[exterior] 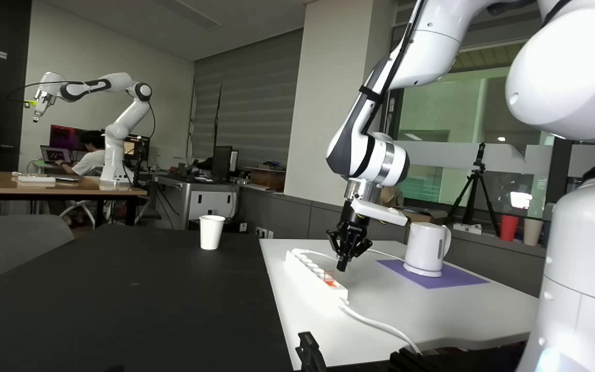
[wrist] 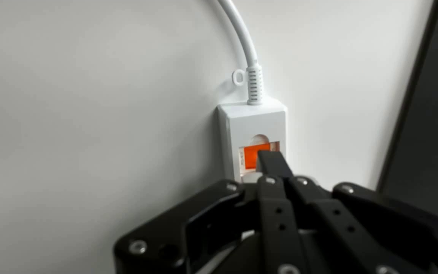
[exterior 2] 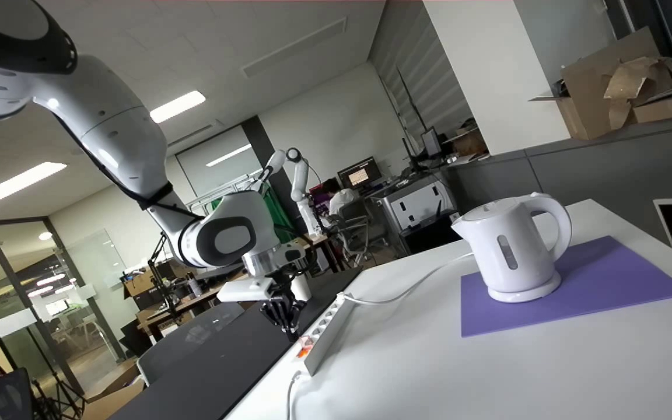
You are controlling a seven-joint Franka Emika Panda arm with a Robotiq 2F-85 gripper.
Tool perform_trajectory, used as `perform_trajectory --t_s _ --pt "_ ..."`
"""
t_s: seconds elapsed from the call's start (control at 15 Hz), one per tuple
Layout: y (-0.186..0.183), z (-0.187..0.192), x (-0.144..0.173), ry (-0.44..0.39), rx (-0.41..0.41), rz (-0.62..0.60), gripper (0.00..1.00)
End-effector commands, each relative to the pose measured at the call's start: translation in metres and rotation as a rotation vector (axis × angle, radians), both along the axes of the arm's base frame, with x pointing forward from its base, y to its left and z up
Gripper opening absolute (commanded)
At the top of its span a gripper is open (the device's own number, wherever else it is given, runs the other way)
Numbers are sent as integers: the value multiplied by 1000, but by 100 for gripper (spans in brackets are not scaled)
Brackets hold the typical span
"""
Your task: Turn off the main switch on the adapter
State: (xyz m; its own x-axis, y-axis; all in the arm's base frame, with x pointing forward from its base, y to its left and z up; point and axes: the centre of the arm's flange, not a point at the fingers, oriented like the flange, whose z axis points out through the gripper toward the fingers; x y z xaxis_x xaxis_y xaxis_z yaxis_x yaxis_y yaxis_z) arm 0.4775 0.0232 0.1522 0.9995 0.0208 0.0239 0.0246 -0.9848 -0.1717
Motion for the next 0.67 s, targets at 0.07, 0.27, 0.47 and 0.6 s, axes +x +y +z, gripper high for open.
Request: perform_trajectory --t_s 0.07,0.27,0.47,0.6 --pt "-8 -9 4 -17 10 30 0" --pt "-8 -16 5 -39 22 49 0" --pt "-5 -22 7 -49 33 64 0" --pt "-3 -26 8 -51 40 70 0"
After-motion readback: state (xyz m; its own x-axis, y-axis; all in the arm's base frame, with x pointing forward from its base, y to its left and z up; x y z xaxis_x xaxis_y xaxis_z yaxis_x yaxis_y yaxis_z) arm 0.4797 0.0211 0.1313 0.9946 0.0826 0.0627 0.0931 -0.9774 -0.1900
